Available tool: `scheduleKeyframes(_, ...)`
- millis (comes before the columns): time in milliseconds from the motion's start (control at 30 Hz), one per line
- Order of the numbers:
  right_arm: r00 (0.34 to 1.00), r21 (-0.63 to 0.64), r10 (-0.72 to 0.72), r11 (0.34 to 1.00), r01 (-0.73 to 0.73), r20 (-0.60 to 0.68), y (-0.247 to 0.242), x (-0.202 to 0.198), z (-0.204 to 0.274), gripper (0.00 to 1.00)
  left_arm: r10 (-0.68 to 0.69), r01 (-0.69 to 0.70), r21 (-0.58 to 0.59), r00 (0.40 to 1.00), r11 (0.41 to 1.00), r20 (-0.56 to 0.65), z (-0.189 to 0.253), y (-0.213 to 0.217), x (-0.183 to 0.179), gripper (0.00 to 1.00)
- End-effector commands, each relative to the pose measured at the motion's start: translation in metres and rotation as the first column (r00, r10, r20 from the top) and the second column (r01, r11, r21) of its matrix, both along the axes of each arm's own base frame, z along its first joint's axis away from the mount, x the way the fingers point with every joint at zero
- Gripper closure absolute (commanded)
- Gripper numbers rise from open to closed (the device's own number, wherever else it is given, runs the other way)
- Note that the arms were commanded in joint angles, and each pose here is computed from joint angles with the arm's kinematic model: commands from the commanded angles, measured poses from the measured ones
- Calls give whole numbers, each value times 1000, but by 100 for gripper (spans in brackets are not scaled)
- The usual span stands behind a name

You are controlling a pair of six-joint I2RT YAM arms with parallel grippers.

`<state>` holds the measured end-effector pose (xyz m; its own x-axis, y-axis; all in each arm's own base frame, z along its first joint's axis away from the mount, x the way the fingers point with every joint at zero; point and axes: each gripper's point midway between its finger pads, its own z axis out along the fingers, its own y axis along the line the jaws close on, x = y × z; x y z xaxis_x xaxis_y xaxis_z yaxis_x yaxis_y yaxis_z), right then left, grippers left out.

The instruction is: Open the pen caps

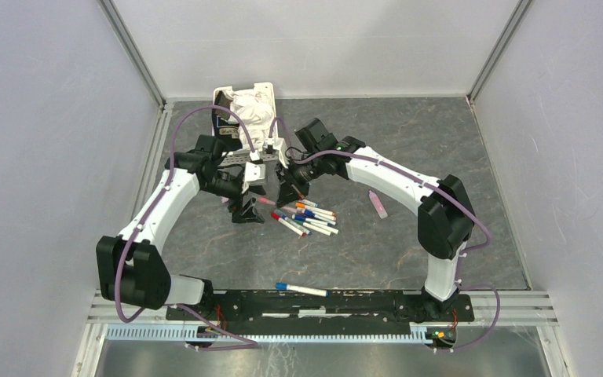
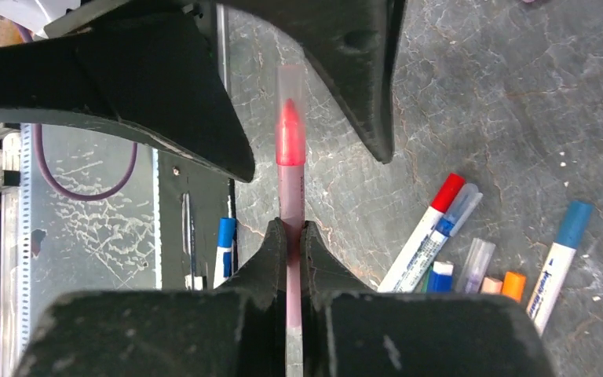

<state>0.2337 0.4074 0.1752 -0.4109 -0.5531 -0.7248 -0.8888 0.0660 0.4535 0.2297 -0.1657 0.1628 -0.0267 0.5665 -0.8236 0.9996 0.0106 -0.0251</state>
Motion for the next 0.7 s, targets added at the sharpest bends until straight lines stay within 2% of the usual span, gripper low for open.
scheduleKeyframes(0,999,40,39,998,-38,-36,8,-4,10,100,-69,74,-32,989,997,132,12,-6,0,34)
scheduleKeyframes(167,998,52,42,998,-39,-49,10,-5,11,100,-96,96,3,982,995,161,7,-5,-5,69)
scheduleKeyframes(267,997,68,47,997,-43,-61,13,-5,14,100,-103,101,18,982,995,161,5,-5,-6,94)
scheduleKeyframes(300,997,73,47,996,-42,-66,14,-6,15,99,-108,106,19,982,994,157,4,-5,-7,97)
scheduleKeyframes(333,996,79,48,996,-43,-70,15,-6,15,93,-113,111,22,982,994,152,4,-5,-9,98)
scheduleKeyframes(400,995,86,49,995,-42,-86,16,-8,15,75,-119,117,23,982,993,146,3,-5,-11,98)
scheduleKeyframes(467,993,92,54,995,-45,-102,16,-9,12,64,-119,117,26,982,993,147,5,-5,-11,98)
scheduleKeyframes(533,991,86,58,995,-48,-119,17,-10,5,59,-124,122,25,981,992,149,7,-5,-11,98)
scheduleKeyframes(667,987,84,72,995,-60,-147,18,-12,-6,62,-143,140,29,979,990,144,10,-5,-13,98)
